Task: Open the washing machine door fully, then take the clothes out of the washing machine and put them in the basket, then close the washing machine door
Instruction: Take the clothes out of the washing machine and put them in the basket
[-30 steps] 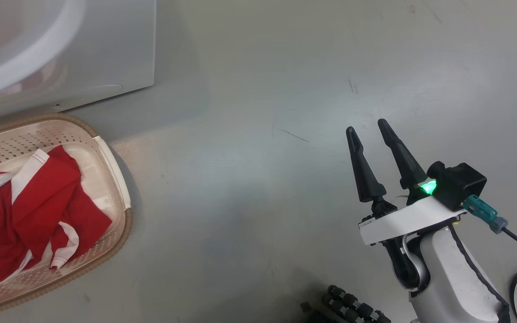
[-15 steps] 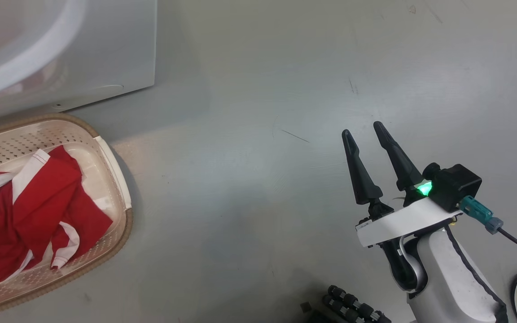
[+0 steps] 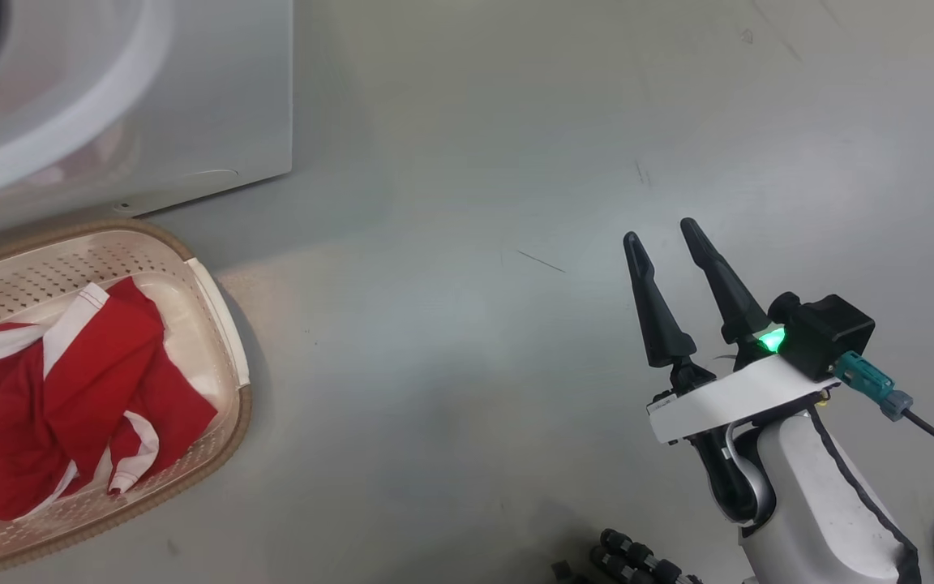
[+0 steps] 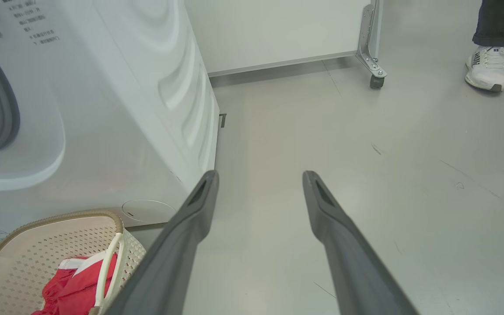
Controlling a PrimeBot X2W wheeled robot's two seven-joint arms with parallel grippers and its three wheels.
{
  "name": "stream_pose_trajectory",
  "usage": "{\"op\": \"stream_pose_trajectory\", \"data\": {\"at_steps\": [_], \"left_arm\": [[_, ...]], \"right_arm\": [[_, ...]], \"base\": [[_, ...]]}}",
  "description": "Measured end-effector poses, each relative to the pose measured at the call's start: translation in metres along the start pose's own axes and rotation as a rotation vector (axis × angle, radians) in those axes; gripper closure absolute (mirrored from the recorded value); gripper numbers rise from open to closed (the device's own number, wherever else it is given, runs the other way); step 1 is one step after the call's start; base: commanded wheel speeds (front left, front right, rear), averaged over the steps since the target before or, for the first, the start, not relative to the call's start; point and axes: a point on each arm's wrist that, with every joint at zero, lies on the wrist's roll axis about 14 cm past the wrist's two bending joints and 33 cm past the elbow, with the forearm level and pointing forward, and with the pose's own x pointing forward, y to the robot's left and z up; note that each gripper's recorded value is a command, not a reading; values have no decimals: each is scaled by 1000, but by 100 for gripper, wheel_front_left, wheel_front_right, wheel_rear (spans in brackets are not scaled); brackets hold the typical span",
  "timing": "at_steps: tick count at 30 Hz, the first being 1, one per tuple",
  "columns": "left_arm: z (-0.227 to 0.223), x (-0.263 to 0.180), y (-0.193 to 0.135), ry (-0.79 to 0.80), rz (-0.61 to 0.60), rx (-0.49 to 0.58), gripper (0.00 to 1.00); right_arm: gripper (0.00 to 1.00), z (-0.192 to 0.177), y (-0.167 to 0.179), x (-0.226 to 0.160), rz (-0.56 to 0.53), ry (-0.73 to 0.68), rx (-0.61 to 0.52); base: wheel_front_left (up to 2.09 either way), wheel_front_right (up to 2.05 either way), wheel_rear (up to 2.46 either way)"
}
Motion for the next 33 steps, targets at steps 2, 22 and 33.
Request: {"op": "stream_pose_trajectory", "data": {"at_steps": [2, 22, 33], "left_arm": [[13, -7, -10, -54, -29, -11, 100], [6, -105, -42, -214, -176, -16, 100], [-30, -174, -36, -237, -174, -39, 100]], "right_arm": [[0, 5, -1, -1, -1, -15, -1], [0, 36, 25, -9, 89, -107, -32], [0, 35, 47, -27, 156, -109, -14]], "base": [[0, 0, 0], [0, 0, 0], [0, 0, 0]]}}
